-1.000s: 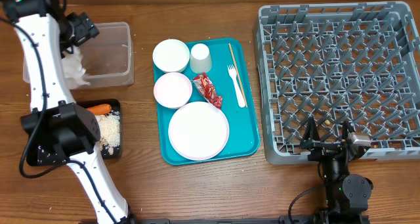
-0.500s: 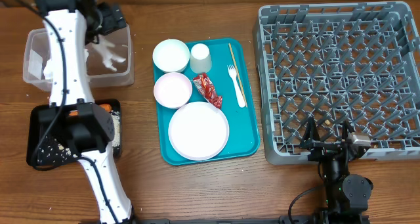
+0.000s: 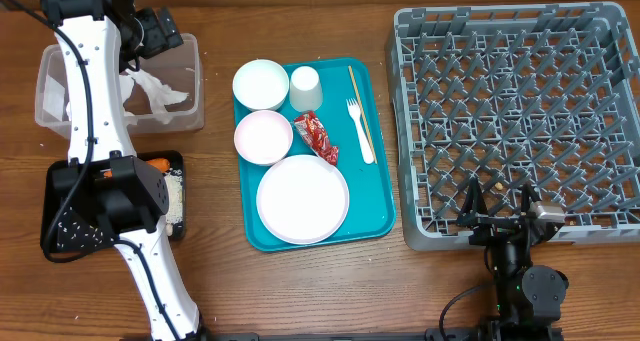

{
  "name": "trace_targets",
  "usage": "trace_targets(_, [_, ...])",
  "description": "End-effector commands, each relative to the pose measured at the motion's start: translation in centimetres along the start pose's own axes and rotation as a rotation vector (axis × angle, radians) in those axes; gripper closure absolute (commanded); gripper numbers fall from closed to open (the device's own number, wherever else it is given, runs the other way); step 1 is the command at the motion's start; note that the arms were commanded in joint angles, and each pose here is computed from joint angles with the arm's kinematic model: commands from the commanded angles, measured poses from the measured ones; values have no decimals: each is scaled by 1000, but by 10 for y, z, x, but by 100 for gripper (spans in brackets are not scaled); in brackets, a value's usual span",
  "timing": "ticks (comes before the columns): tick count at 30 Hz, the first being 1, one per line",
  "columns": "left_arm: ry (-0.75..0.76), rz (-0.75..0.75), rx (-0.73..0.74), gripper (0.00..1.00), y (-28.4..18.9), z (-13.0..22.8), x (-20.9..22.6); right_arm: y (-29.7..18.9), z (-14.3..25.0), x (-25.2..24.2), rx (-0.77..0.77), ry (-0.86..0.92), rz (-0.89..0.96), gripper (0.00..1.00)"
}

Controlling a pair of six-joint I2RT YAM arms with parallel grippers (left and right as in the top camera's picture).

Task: Sort waste into correct bins and load items into the dishwasher rack
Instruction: 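Carry the tissues left and drop them into the clear bin, then reach the left gripper back toward the teal tray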

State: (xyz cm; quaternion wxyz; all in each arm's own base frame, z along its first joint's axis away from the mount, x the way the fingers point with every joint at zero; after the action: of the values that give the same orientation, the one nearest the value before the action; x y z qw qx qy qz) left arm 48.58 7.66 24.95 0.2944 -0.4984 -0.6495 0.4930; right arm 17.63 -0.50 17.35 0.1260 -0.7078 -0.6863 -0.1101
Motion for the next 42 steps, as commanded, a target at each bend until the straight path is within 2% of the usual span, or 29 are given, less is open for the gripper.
trace_targets(1, [47, 112, 26, 0, -10, 8, -24, 0, 2, 0, -2, -1, -4, 0])
trace_targets(4, [153, 241, 86, 0, -12, 24, -61, 0, 2, 0, -2, -1, -4, 0])
trace_targets(9, [317, 279, 186, 0, -16, 68, -131, 0, 2, 0, -2, -1, -4, 0])
trace_targets(13, [329, 201, 247, 0, -16, 109, -181, 0, 2, 0, -2, -1, -4, 0])
trace_targets(19, [286, 81, 349, 3, 3, 169, -225, 0, 2, 0, -2, -1, -4, 0])
trace_targets(27, [222, 18, 418, 3, 54, 215, -243, 0, 2, 0, -2, -1, -4, 0])
trace_targets(42, [147, -24, 463, 3, 93, 238, -233, 0, 2, 0, -2, -1, -4, 0])
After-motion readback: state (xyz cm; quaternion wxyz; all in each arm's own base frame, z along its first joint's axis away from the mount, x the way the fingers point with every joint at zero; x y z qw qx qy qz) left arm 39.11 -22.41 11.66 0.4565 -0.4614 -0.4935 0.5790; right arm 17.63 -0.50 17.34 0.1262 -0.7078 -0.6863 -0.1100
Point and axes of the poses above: each gripper's point midway between its finger pads, its own y axis out along the fingers, its own x axis along the line the jaws close on, z = x × y, the point moved 7 cm from there along -y, back along the fingers, and after that the axes turned 6 degrees about y, right-handed, at the moved point
